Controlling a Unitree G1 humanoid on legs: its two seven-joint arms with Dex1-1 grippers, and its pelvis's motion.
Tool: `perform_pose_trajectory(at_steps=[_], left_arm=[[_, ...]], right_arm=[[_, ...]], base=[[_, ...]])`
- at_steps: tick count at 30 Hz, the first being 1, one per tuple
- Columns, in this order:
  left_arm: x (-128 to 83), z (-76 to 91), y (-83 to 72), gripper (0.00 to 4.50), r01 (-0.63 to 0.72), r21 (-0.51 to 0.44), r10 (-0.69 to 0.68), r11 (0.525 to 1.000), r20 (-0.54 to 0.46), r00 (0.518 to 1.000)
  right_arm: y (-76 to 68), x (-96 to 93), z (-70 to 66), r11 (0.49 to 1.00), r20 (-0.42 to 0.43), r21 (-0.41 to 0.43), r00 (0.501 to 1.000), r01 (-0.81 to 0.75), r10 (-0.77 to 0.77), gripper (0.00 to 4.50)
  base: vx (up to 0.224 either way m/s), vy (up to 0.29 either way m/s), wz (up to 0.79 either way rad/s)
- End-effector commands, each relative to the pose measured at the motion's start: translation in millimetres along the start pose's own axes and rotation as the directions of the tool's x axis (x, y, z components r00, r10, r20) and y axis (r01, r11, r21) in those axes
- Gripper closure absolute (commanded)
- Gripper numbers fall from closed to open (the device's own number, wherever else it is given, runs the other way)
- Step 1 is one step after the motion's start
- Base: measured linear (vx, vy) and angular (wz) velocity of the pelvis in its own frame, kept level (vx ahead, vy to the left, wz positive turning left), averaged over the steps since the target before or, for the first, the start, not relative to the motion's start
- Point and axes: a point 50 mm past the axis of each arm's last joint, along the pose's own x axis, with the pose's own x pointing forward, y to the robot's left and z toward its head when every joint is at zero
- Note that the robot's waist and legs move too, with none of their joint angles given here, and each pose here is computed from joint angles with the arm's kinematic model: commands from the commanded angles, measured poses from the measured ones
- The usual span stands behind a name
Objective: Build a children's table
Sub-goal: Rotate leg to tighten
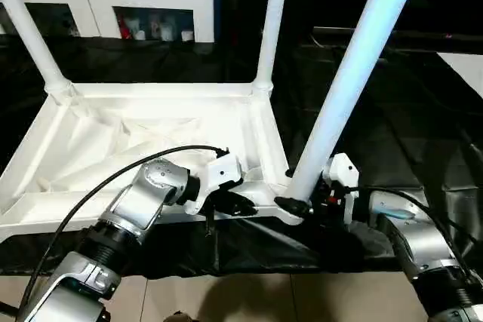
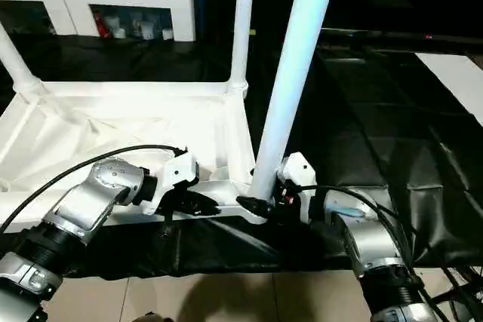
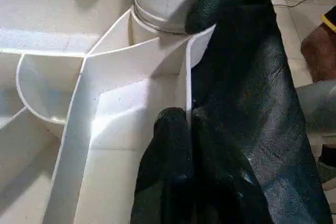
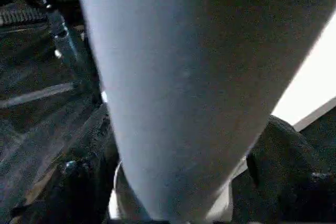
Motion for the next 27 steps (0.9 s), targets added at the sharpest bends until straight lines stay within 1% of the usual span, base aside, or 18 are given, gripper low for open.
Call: perform_pose_trajectory(at_steps=[1,8,10,11,13,14,16,18,24,27], left_arm=[[3.0,-4.5,-1.8,4.5,0.021,-0.006,-0.021,1.0,-0.04,0.999],[2.5,-4.5,-1.2,4.5,0.017,-0.005,-0.018,1.0,-0.041,0.999],[1.8,-4.8,-0.8,4.5,0.015,-0.005,-0.015,1.0,-0.042,0.999],[1.8,-4.8,-0.8,4.5,0.015,-0.005,-0.015,1.0,-0.042,0.999],[1.5,-4.7,-0.4,4.5,0.014,-0.005,-0.014,1.0,-0.042,0.999],[1.4,-4.6,-0.3,4.5,0.014,-0.005,-0.014,1.0,-0.042,0.999],[0.8,-4.5,0.1,4.5,0.012,-0.006,-0.013,1.0,-0.041,0.999],[0.7,-4.6,0.2,4.5,0.012,-0.006,-0.012,1.0,-0.041,0.999],[1.5,-5.3,0.3,4.5,0.004,-0.013,-0.004,1.0,-0.036,0.999],[4.9,-2.7,4.6,4.5,-0.046,-0.027,0.046,0.999,-0.01,0.999]], right_arm=[[-1.4,-0.9,-1.7,1.0,-0.035,-0.02,0.999,-0.001,0.0,0.94],[-1.9,0.2,-5.7,1.0,-0.062,-0.026,0.998,0.005,-0.006,0.94],[-2.1,1.6,-5.6,1.0,-0.059,-0.017,0.998,0.008,-0.009,1.19],[-2.1,1.6,-5.6,1.0,-0.059,-0.017,0.998,0.008,-0.009,1.19],[-2.2,2.5,-5.5,1.0,-0.055,-0.01,0.998,0.006,-0.006,1.4],[-2.1,2.7,-5.3,1.0,-0.054,-0.008,0.999,0.004,-0.005,1.4],[-1.6,4.0,-4.8,1.0,-0.046,0.002,0.999,-0.005,0.005,1.66],[-1.4,4.2,-4.6,1.0,-0.044,0.003,0.999,-0.008,0.008,1.79],[0.8,4.5,-5.6,1.0,-0.037,0.015,0.999,-0.015,0.016,1.87],[4.2,6.6,-7.5,0.999,-0.021,0.047,1.0,-0.006,0.007,1.87]], base=[[0.0,0.0,0.0],[0.0,0.0,0.0],[0.0,0.0,0.0],[0.0,0.0,0.0],[0.0,0.0,0.0],[0.0,0.0,0.0],[0.0,0.0,0.0],[0.0,0.0,0.0],[0.0,0.0,0.0],[0.0,0.0,0.0]])
